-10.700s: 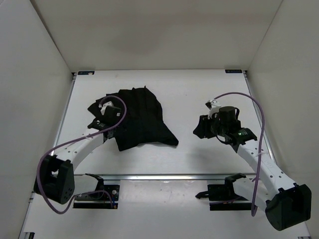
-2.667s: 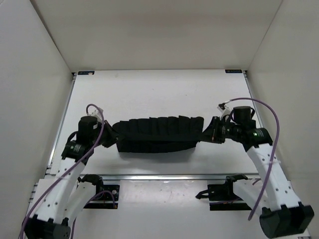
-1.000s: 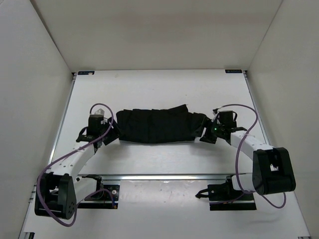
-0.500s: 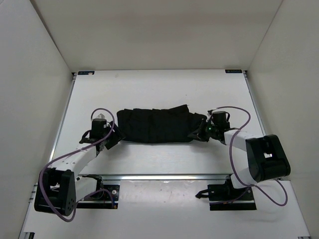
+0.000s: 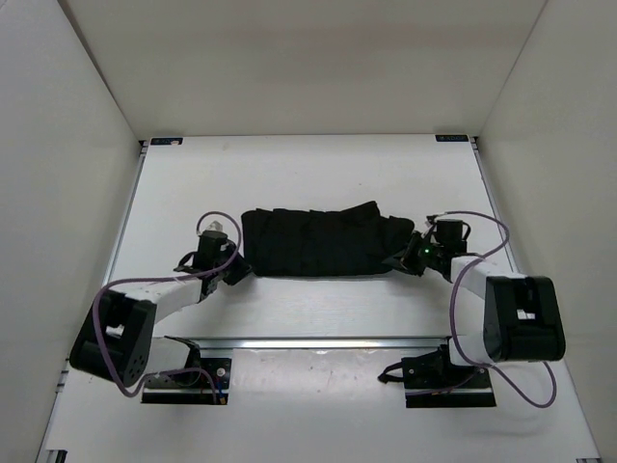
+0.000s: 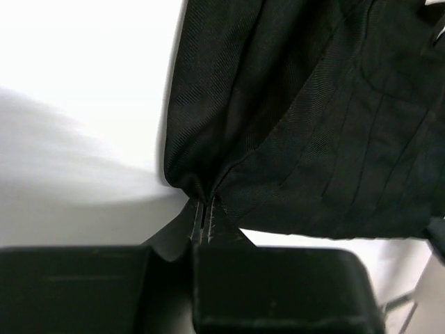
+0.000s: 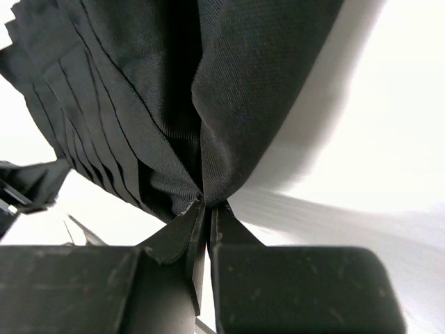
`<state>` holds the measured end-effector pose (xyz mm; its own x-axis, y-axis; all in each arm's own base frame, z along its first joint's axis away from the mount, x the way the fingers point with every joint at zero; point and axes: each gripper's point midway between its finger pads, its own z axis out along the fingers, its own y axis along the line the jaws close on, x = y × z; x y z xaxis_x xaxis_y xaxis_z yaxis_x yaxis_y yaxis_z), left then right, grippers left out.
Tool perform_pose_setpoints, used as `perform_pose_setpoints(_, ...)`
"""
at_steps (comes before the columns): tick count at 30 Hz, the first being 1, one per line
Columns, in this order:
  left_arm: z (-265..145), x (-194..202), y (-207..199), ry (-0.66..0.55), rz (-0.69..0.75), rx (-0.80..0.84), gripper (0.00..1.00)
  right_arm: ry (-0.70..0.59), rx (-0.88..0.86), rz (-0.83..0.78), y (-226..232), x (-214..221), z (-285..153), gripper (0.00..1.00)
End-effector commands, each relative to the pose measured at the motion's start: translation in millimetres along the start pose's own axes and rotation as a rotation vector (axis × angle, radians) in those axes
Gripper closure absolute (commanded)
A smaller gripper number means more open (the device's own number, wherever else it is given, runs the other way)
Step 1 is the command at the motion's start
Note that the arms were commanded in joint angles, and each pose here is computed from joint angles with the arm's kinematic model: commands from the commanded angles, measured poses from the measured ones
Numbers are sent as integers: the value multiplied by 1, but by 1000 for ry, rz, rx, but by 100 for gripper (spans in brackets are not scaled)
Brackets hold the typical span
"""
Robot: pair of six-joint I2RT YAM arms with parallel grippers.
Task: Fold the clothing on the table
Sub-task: Fold the skirt
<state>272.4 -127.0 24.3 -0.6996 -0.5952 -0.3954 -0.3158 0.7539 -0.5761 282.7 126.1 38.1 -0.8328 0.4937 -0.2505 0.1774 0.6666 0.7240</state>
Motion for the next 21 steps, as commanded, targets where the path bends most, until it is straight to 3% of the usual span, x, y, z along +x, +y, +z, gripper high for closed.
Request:
perform_pose_setpoints(1,13,-1,-40,-13,24,107,100,-78,55,-55,-12,-25,-25,100)
perform_pose_setpoints(4,23,23,-65,50,33,169,100,-110,113,-112,-8,-45,-44,100)
perform_pose_setpoints(6,33,31,-68,72,18,171,100,-66,140,-188,1,-45,-49,99)
perform_pose_setpoints(11,41,34,-76,90,-3,195,100,16,62,-453,85,-55,-42,100)
perform_pose_setpoints(18,44,22,-67,49,-12,163,100,129,-175,-644,201,-2,9,100)
perform_pose_setpoints(21,46,23,-65,51,-6,157,100,209,-249,-698,228,29,37,100)
